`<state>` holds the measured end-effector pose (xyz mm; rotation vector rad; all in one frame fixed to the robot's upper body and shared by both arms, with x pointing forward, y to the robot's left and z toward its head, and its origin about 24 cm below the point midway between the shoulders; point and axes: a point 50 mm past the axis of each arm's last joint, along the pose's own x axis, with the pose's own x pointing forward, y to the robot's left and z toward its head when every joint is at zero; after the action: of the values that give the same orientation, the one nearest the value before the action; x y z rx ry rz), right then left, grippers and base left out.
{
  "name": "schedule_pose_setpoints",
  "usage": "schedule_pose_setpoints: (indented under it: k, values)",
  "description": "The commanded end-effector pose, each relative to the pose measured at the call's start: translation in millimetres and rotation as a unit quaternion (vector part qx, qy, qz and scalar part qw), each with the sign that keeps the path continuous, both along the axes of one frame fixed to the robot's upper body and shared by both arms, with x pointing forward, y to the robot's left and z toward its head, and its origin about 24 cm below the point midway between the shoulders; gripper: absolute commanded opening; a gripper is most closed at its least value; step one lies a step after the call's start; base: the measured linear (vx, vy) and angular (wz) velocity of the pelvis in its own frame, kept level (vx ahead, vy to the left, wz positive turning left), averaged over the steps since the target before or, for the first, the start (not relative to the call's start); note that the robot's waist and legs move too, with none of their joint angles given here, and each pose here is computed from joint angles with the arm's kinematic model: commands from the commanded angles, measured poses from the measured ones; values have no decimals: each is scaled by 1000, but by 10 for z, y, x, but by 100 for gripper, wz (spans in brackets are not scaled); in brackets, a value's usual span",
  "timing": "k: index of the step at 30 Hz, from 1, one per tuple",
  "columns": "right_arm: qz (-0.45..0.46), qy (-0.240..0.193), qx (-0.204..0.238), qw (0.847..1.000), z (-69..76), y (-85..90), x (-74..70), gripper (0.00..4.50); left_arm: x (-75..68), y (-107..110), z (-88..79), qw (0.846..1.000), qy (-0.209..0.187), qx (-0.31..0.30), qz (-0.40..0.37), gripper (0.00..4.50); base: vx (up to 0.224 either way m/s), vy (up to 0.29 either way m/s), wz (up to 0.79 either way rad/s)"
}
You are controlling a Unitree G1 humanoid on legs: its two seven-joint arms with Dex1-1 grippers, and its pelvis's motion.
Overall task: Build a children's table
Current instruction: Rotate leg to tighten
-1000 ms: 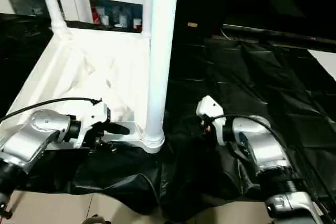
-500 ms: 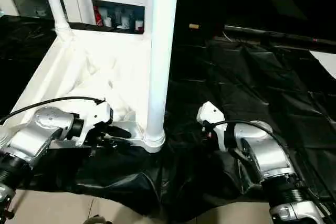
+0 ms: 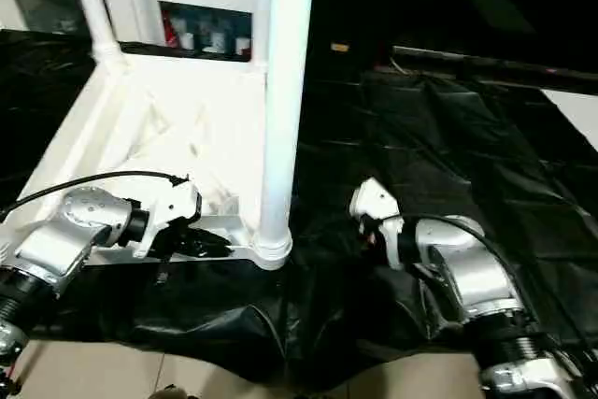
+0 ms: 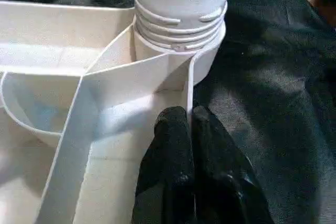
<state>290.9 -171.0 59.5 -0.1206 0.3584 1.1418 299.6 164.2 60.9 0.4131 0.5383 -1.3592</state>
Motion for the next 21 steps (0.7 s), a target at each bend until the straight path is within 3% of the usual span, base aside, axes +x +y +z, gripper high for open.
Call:
schedule_pose_setpoints:
  k: [1, 4, 12, 18, 21]
  values:
    - [-12, -15, 19, 1000, 108, -53, 51, 422, -8, -39, -17, 999, 15, -8, 29, 0, 0, 0, 0]
    - [13, -9, 20, 1000, 104, -21, -2, 444, 36, -242, 71, 997, -7, -55, 55, 0, 0, 0, 0]
    - [7, -43, -1, 999, 16, 176, 34, 444, -6, -505, 117, 997, -43, -46, 53, 0, 0, 0, 0]
    - [-14, -56, 0, 998, 1, 247, 112, 444, -53, -469, 86, 997, -68, -14, 29, 0, 0, 0, 0]
    - [-13, -63, -29, 998, -54, 264, 132, 444, -55, -430, 85, 997, -68, -6, 26, 0, 0, 0, 0]
